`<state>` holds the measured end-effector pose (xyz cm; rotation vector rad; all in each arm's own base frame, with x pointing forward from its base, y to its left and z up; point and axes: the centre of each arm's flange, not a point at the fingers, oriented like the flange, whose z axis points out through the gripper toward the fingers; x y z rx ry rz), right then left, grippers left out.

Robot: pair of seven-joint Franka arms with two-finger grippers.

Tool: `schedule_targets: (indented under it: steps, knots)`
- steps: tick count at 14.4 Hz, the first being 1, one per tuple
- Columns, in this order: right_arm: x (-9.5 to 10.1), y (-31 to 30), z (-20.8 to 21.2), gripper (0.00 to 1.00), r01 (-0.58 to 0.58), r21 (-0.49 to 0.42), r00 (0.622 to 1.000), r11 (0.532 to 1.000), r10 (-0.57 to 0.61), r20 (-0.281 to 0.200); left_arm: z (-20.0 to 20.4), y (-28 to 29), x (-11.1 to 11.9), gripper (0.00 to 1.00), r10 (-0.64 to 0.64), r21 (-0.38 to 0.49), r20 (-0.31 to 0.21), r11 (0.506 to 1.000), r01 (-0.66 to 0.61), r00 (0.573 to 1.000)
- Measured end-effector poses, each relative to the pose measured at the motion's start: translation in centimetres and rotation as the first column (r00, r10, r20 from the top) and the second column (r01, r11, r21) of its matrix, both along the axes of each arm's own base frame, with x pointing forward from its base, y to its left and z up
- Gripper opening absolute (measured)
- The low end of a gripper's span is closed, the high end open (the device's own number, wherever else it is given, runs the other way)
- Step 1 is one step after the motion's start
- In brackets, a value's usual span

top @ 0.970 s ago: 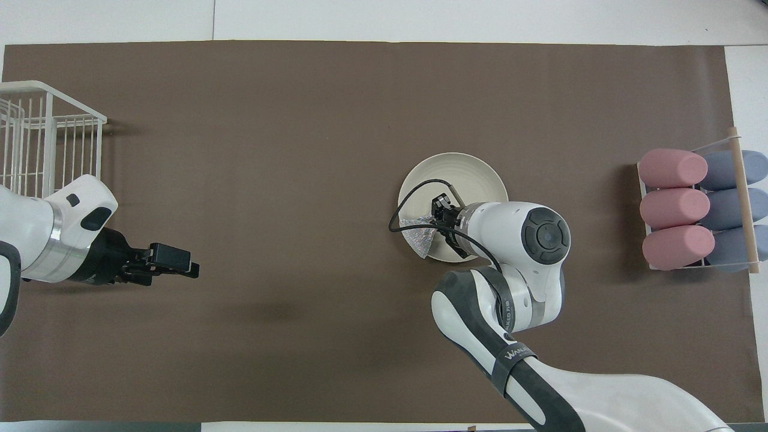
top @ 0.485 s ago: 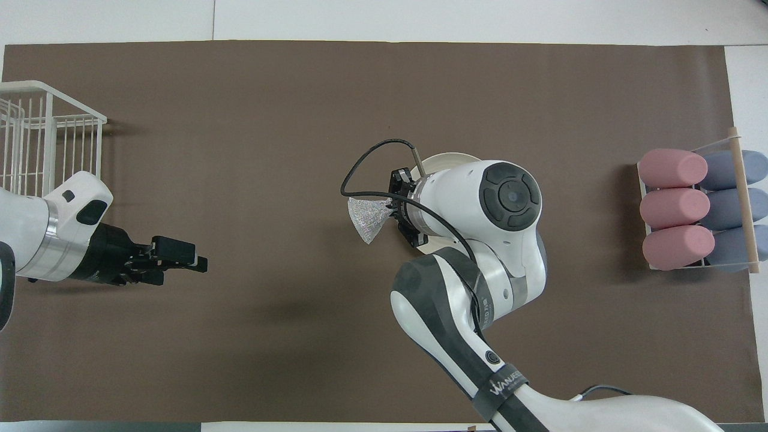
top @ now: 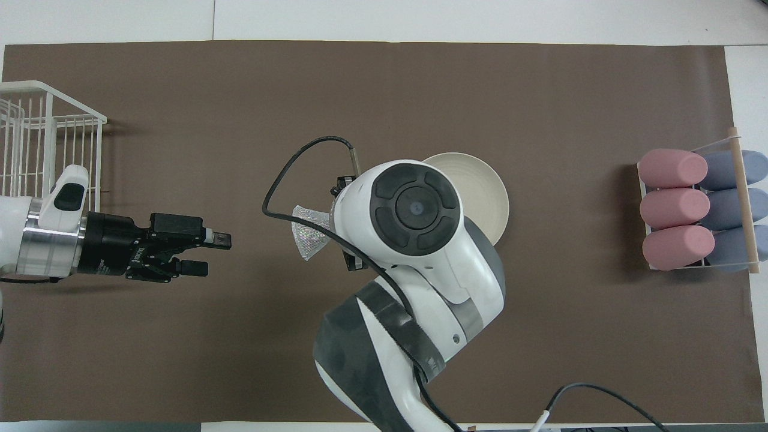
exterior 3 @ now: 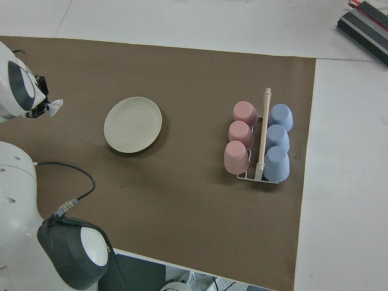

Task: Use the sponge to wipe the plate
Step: 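Lift the sponge off the plate and bring it to the left gripper, then grasp the sponge with the left gripper and open the right gripper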

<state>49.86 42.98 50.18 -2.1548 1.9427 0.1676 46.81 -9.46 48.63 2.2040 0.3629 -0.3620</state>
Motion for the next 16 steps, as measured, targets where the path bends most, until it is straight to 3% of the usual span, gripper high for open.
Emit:
schedule_targets:
  steps: [4, 9, 16]
  knots:
    - [-1.8, 2.3, -0.5, 0.09, 0.013, -0.021, 1.000, 1.000, -0.013, -0.004, -1.9, -0.9, -0.4, 1.00, 0.081, -0.131, -0.045, 0.988, -0.086, 0.996]
    - [-3.3, 3.7, -0.4, 0.09, 0.001, -0.051, 1.000, 0.999, -0.001, 0.002, -4.5, -2.9, -0.9, 1.00, 0.137, -0.128, -0.052, 0.981, -0.143, 0.989]
    - [-3.0, 3.4, -0.3, 0.09, 0.004, -0.059, 1.000, 0.998, -0.003, 0.009, -5.6, -5.5, -1.8, 0.92, 0.129, -0.130, -0.064, 0.982, -0.136, 0.990]
